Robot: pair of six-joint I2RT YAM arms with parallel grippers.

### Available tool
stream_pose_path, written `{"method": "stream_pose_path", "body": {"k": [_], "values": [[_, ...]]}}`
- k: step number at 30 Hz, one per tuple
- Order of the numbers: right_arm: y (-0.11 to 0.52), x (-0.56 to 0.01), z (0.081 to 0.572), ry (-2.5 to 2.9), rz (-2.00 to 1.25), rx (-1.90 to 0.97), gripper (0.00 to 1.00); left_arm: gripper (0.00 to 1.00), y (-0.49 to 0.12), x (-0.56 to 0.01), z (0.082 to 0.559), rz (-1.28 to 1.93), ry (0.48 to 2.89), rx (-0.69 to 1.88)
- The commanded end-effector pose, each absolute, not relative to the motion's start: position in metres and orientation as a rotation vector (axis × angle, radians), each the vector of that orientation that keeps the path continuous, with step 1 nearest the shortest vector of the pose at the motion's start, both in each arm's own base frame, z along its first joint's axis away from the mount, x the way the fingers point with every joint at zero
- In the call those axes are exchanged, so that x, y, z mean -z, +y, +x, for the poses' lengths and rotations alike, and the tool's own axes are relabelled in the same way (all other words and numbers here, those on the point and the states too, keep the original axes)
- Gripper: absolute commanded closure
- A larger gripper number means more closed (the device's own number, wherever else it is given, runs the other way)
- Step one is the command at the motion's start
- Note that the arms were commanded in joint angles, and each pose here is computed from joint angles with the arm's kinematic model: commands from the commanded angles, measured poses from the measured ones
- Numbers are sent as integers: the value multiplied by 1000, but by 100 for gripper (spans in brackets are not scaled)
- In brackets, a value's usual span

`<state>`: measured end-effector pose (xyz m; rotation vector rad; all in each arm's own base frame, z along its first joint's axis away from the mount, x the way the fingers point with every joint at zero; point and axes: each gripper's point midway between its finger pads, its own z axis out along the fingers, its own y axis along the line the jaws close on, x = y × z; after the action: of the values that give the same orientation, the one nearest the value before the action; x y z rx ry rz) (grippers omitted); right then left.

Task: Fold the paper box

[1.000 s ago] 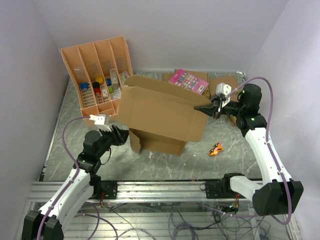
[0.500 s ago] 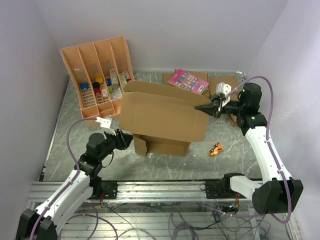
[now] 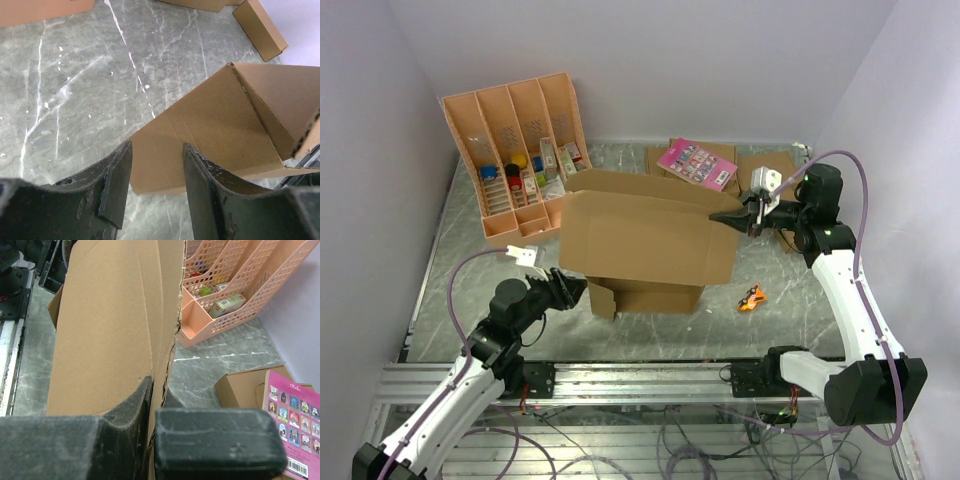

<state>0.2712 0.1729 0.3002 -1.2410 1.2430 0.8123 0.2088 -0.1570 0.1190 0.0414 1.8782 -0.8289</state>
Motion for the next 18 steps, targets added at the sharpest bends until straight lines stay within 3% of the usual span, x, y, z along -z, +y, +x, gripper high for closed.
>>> {"method": "stream_pose_path", "body": {"k": [1,7,10,12,18], "values": [[171,-290,274,1284,-1242,-801,100,43,-171,-130,195,33,1901,942],[171,-290,275,1285,-1243,-797,100,44,-170,-127,190,-29,2006,897],[171,-289,276,1289,-1241,-797,100,60,-169,-127,193,-42,2057,858],[170,-289,278,1292,-1235,-794,100,63,-172,-127,193,-32,2084,854],[169,-289,289,1291,-1224,-744,100,57,-176,-130,195,-29,2020,903]]}}
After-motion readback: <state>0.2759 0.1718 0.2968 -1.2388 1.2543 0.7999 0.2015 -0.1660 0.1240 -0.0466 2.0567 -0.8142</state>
